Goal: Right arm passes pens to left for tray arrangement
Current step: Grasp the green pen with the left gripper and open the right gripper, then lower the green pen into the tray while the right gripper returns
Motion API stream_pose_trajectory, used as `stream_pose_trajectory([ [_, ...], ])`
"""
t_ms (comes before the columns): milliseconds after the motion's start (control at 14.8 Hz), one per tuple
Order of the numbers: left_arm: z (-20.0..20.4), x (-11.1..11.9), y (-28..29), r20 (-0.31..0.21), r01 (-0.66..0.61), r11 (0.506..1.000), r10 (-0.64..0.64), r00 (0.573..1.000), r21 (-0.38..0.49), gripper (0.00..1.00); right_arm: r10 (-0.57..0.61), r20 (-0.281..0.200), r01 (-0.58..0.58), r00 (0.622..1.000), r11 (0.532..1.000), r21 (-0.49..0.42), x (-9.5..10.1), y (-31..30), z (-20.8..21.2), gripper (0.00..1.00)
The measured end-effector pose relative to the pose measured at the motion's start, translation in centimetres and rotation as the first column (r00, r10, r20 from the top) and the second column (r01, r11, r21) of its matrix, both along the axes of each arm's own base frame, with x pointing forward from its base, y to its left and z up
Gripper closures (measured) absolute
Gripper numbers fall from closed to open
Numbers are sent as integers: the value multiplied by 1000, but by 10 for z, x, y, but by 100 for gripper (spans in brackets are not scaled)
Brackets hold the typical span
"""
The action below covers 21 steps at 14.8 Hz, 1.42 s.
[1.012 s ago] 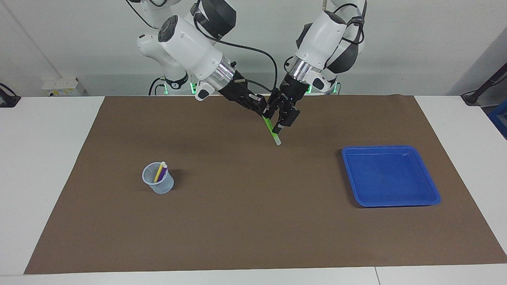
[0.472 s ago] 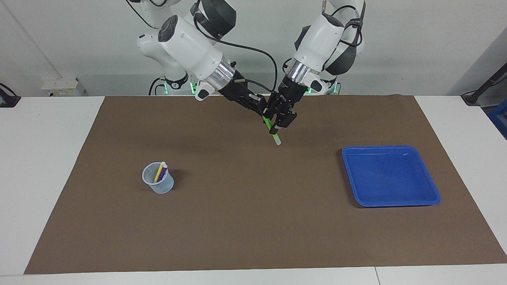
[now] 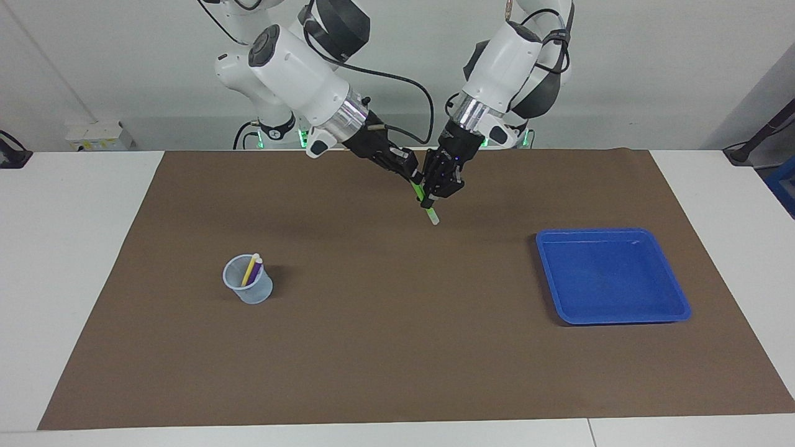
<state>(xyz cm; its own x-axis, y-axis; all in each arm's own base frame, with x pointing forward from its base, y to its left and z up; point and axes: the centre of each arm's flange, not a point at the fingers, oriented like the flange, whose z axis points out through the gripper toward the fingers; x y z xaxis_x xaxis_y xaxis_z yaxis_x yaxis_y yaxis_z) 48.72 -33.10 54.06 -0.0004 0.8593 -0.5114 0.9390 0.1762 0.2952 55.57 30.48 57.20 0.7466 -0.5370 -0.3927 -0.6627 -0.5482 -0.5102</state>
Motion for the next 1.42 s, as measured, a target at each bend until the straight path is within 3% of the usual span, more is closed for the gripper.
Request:
stream_pose_trajectory([
  [405, 0, 0, 0, 6, 9, 1000, -9, 1000, 4, 80, 0, 0, 0, 1000, 1000, 0, 0, 0, 0, 81],
  [877, 1, -1, -1, 49, 153, 986, -156, 986, 74, 81, -1, 24, 0, 1000, 1000, 2, 3, -4, 4, 15],
  [1080, 2, 6, 14, 32, 291, 945, -298, 954, 150, 81, 25, 53, -24, 998, 1000, -17, 12, -28, 6, 12],
  [1215, 3, 16, 34, 25, 356, 914, -368, 930, 192, 81, 91, 73, -88, 993, 995, -46, 19, -63, 9, 4],
  [1417, -2, 31, 74, 10, 489, 832, -509, 861, 264, 81, 258, 116, -235, 959, 955, -181, 25, -140, 8, 2],
])
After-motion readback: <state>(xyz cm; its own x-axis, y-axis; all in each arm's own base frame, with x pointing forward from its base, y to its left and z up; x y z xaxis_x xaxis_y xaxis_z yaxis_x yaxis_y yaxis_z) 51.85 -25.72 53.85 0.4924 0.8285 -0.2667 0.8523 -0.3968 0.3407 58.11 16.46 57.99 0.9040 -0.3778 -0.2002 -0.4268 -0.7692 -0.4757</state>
